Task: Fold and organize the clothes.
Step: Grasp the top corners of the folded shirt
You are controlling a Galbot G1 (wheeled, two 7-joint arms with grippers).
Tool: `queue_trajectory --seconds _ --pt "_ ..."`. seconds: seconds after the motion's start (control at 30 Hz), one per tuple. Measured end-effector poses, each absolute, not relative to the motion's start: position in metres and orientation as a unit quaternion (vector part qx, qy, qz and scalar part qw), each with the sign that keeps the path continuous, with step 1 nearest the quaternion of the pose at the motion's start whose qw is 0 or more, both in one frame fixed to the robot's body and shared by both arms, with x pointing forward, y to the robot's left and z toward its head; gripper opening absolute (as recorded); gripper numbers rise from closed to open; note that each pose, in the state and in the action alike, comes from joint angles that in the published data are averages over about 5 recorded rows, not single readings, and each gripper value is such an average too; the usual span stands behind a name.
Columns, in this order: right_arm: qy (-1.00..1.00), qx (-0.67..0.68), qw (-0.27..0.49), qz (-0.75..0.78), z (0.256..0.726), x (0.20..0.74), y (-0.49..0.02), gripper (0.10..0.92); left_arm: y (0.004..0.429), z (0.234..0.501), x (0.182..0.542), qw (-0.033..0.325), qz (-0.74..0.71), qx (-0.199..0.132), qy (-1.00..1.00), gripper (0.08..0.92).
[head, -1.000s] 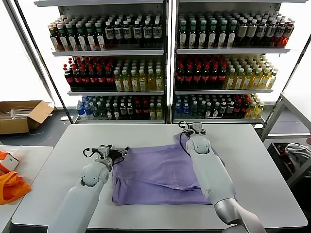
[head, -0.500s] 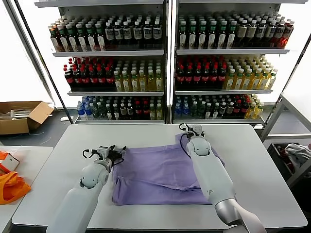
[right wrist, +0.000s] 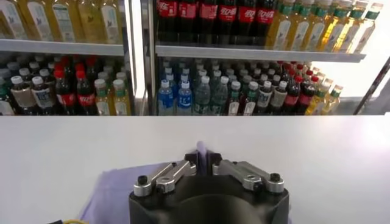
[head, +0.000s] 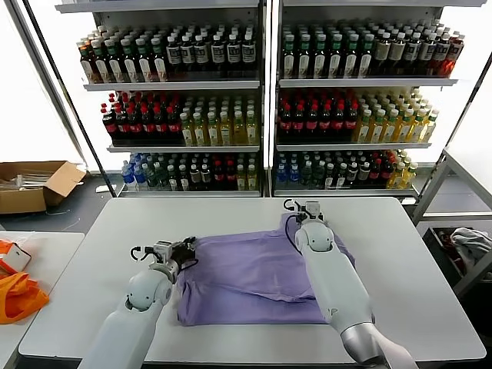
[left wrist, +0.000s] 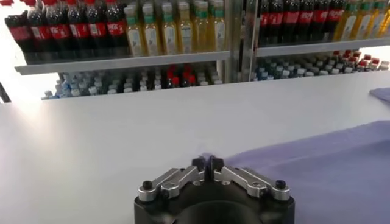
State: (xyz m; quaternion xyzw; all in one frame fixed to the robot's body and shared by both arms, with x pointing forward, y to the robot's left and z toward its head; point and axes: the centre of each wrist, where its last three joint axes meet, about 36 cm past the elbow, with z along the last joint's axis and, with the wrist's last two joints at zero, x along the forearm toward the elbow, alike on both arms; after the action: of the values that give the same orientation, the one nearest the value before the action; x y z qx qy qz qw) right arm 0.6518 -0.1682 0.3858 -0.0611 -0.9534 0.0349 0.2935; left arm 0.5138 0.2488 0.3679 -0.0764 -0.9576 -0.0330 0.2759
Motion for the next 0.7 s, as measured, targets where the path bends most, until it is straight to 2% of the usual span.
queue_trajectory --seconds 0.3,0.7 --pt "-0.958 -0.063 0.276 0.032 0.391 0.644 -0.174 0.108 0.245 0.369 0.508 0.252 -0.029 -0.071 -0.965 0.085" --pt "-0.976 -0.060 0.207 0.030 0.428 0.618 -0.179 0.108 0.251 0.386 0.494 0.190 -0.028 -0.074 -0.979 0.085"
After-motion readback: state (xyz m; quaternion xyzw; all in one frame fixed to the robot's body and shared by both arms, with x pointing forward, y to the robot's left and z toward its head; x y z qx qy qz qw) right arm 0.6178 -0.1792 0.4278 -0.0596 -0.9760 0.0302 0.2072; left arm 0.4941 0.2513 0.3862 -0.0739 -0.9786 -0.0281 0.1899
